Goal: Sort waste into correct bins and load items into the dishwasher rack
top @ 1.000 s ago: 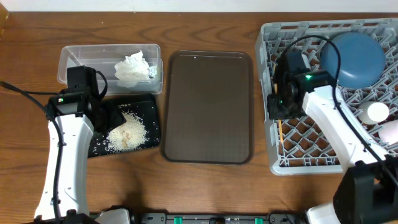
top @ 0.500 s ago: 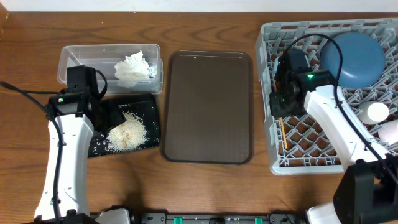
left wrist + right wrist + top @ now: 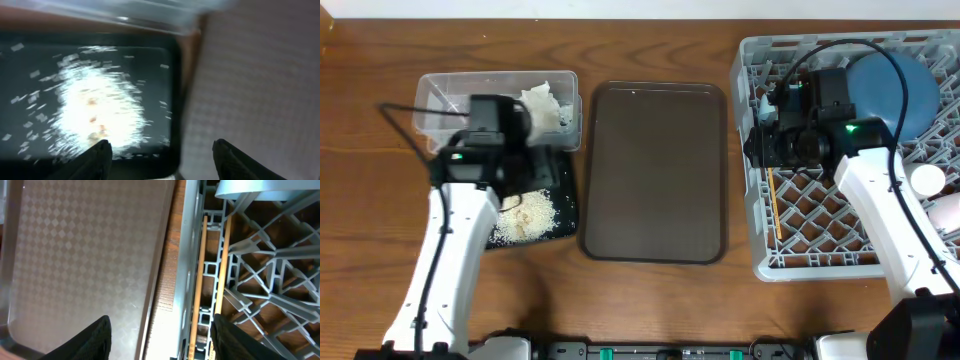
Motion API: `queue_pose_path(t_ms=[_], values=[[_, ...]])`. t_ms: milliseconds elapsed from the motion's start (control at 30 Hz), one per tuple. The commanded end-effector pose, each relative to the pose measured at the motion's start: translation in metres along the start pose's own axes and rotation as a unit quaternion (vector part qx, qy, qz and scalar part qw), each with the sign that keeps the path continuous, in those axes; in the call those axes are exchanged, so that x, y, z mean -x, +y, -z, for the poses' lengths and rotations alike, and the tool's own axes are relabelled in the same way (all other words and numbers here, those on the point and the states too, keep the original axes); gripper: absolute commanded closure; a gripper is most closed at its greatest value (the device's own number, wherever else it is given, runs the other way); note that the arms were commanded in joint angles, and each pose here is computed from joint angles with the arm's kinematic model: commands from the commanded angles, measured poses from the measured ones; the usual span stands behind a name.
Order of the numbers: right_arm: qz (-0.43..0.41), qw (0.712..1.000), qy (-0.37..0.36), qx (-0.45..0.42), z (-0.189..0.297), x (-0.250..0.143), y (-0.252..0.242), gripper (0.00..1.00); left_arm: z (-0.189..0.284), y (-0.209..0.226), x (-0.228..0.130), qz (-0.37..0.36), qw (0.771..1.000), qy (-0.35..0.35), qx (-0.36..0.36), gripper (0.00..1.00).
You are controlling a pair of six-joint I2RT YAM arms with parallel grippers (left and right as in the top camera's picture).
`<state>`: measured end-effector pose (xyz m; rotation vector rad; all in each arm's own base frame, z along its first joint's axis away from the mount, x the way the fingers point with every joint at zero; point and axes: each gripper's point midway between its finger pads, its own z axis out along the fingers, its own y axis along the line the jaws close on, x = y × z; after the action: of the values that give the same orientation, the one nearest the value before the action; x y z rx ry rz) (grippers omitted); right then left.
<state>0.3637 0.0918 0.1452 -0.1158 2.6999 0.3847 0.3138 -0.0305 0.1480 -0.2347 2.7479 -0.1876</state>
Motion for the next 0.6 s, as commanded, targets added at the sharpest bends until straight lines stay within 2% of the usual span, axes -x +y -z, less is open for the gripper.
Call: queue_pose_path(t_ms=[0,167,367,467,567], values=[[-0.003,1.000,-0.006,0.011,0.006,0.002,-0.007,0.29,0.001,-0.021,-0.007,-0.078,0.997,0.007,-0.017,0.32],[-0.047,0.999,0.017,0.000,0.015,-0.011,-0.025,0.02,0.003,-0.014,-0.030,-0.038,0.998,0.055,-0.005,0.32],[-0.067,0.996,0.039,-0.040,0.034,-0.031,-0.042,0.01,0.014,0.003,-0.055,-0.019,0.995,0.099,0.012,0.34],[-0.059,0.996,0.028,-0.055,0.049,-0.038,-0.043,0.01,0.026,0.002,-0.057,-0.029,0.998,0.064,0.003,0.34],[-0.034,0.998,-0.014,-0.054,0.065,-0.040,-0.038,0.01,0.043,0.001,-0.056,-0.040,0.999,0.004,-0.011,0.34]])
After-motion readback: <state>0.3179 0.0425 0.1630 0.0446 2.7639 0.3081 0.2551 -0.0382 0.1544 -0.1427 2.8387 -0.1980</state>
